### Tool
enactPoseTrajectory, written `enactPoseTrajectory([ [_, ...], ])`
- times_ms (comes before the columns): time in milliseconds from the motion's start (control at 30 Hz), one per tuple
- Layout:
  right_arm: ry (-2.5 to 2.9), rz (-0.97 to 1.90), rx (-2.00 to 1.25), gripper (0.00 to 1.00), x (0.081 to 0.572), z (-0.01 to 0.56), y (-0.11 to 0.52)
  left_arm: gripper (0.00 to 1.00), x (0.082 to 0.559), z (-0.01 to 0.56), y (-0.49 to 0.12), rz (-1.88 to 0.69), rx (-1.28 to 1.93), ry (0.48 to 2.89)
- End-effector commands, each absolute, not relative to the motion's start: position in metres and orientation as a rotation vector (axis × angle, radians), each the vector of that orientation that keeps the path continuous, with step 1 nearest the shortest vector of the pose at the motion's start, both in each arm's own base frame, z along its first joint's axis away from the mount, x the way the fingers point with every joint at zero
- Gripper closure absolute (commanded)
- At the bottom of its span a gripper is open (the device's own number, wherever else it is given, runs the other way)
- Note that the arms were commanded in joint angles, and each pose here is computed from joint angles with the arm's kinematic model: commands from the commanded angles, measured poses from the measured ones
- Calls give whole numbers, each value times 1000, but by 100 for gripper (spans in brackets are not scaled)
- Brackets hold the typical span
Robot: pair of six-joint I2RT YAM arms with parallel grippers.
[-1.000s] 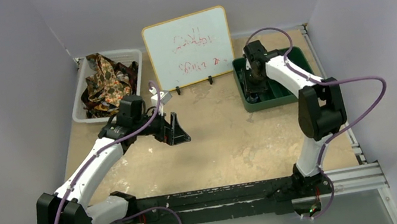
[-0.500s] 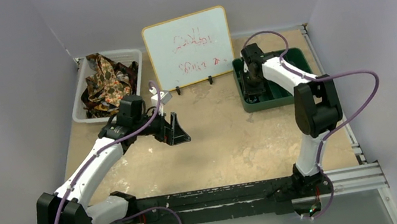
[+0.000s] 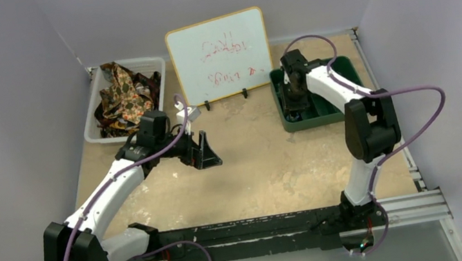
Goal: Roll the ties
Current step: Place the tie in the storage box.
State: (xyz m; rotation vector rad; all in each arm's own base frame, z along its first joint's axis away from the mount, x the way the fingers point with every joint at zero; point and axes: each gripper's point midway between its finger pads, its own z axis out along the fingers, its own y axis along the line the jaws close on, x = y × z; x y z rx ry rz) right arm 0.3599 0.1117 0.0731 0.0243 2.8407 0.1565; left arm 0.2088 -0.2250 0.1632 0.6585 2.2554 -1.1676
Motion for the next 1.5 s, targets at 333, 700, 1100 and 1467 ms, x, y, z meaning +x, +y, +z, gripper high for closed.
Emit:
enactPoseTrajectory([
  [333, 2939, 221, 43, 100, 324, 57, 126, 12, 210, 170, -227, -1179, 698, 2203],
  [700, 2990, 237, -1, 100, 330, 34, 132, 12, 212, 169, -226, -1167, 695, 2205],
  [1100, 2914, 181, 29, 74, 342, 78, 127, 12, 212, 169, -227, -1173, 697, 2206],
  [1467, 2867, 134, 28, 19, 347, 91, 120, 12, 211, 168, -227, -1174, 697, 2207],
])
